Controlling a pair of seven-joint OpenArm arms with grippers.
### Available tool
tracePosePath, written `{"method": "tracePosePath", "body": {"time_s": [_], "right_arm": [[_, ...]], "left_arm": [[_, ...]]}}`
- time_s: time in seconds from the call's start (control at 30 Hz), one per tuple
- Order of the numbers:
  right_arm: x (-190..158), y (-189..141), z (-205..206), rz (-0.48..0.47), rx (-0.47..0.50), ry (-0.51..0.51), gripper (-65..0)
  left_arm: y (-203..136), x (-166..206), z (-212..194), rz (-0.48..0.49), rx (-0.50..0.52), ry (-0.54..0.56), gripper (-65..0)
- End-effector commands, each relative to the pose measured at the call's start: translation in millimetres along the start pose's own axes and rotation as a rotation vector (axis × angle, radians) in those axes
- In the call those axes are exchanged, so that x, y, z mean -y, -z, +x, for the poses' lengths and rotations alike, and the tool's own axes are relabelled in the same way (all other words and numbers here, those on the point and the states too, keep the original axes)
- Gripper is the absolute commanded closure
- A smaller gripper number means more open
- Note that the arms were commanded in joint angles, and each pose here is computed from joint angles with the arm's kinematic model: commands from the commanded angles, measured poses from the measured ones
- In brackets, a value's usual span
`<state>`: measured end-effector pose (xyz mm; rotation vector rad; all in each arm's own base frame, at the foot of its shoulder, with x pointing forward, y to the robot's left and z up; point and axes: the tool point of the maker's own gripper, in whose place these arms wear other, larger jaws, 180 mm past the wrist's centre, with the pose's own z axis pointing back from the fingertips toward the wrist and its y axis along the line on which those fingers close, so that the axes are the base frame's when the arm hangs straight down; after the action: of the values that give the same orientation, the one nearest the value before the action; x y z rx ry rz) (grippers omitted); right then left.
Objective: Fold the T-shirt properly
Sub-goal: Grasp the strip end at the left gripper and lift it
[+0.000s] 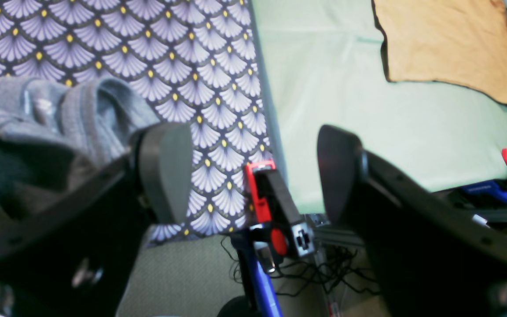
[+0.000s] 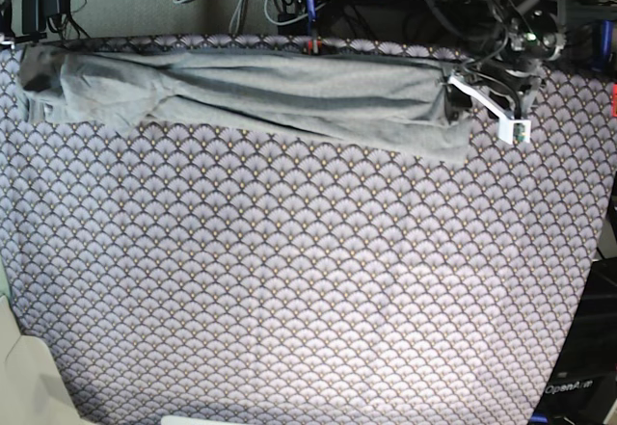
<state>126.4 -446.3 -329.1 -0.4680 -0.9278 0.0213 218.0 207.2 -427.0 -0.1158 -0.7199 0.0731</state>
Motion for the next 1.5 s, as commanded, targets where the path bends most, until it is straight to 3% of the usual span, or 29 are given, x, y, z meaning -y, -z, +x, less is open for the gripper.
{"method": "tracePosePath", "body": {"time_s": [0.0,0.37,0.57,0.67,0.83,0.97,1.27,1.47], "right_arm": [[10,-2,14,-0.018,0.044,-0.015,-45.0],[6,-2,13,-0.017,0.049,-0.006,-45.0],[5,-3,13,-0.017,0.049,0.000,-45.0],[5,-3,13,-0.017,0.049,0.000,-45.0],[5,-3,13,-0.017,0.049,0.000,-45.0],[5,-3,13,-0.017,0.049,0.000,-45.0],[5,-3,13,-0.017,0.050,0.000,-45.0],[5,-3,13,-0.017,0.050,0.000,-45.0]], "left_arm": [[0,0,4,-0.001,0.009,0.004,-44.3],[8,29,5,-0.076,-0.002,0.056,-44.1],[12,34,-14,-0.099,-0.052,0.039,-43.6],[17,36,-26,-0.111,-0.082,0.017,-37.5],[21,38,-38,-0.124,-0.110,-0.003,-15.8],[22,38,-39,-0.125,-0.113,-0.004,-4.7],[12,36,-27,-0.107,-0.081,0.029,-4.0],[-1,34,8,-0.079,0.008,0.090,-4.0]]}}
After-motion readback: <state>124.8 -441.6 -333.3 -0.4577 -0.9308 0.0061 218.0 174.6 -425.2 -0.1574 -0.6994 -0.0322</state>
